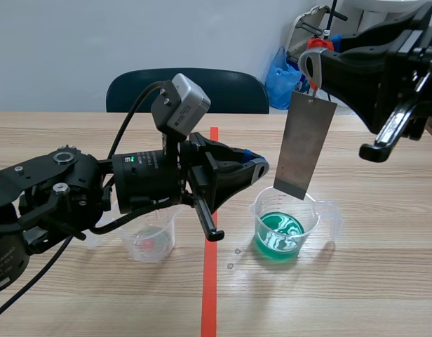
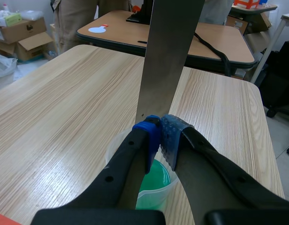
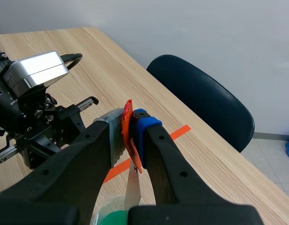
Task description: Do the redox reaction experiment
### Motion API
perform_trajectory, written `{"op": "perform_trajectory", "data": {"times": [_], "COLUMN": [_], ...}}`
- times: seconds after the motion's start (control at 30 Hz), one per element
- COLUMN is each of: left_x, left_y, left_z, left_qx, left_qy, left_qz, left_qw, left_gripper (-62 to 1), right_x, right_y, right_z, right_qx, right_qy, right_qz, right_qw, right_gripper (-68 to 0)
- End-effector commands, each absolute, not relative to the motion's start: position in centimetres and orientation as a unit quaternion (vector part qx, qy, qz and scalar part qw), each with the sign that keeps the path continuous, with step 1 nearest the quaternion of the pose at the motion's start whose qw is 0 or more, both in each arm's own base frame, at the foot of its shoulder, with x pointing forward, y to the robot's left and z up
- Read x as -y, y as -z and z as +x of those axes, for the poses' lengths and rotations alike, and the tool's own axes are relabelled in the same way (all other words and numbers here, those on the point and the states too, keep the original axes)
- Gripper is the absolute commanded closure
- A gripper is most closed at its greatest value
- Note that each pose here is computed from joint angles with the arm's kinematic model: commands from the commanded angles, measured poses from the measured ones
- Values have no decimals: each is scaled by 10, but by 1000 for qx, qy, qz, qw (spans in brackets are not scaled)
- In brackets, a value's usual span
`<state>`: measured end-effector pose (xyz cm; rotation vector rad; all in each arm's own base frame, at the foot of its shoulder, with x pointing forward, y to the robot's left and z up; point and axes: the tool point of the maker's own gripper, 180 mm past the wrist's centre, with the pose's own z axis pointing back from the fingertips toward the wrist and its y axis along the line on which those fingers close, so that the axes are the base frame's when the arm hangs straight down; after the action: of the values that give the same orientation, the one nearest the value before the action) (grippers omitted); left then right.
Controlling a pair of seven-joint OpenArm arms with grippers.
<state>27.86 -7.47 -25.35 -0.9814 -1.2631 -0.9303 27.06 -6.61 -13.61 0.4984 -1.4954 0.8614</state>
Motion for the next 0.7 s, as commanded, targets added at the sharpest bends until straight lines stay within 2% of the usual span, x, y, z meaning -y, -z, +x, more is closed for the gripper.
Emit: {"op": "perform_trajectory", "data": {"times": [0.0, 0.5, 0.67], "left_x": [78, 73, 61], "left_y": [243, 248, 254], "left_z": [281, 285, 284], "left_qx": [555, 557, 555], "left_qy": [400, 397, 396], "left_qz": [-427, -415, -407], "left_qw": [591, 600, 607], "left_gripper": [-25, -26, -26], "right_x": [66, 66, 66], "right_y": [123, 123, 123], "right_z": [270, 270, 270], "right_qx": [666, 666, 666], "right_qy": [-377, -377, -377], "right_qz": [215, 215, 215], "right_qw": [607, 607, 607], "right_gripper": [-6, -6, -6]}}
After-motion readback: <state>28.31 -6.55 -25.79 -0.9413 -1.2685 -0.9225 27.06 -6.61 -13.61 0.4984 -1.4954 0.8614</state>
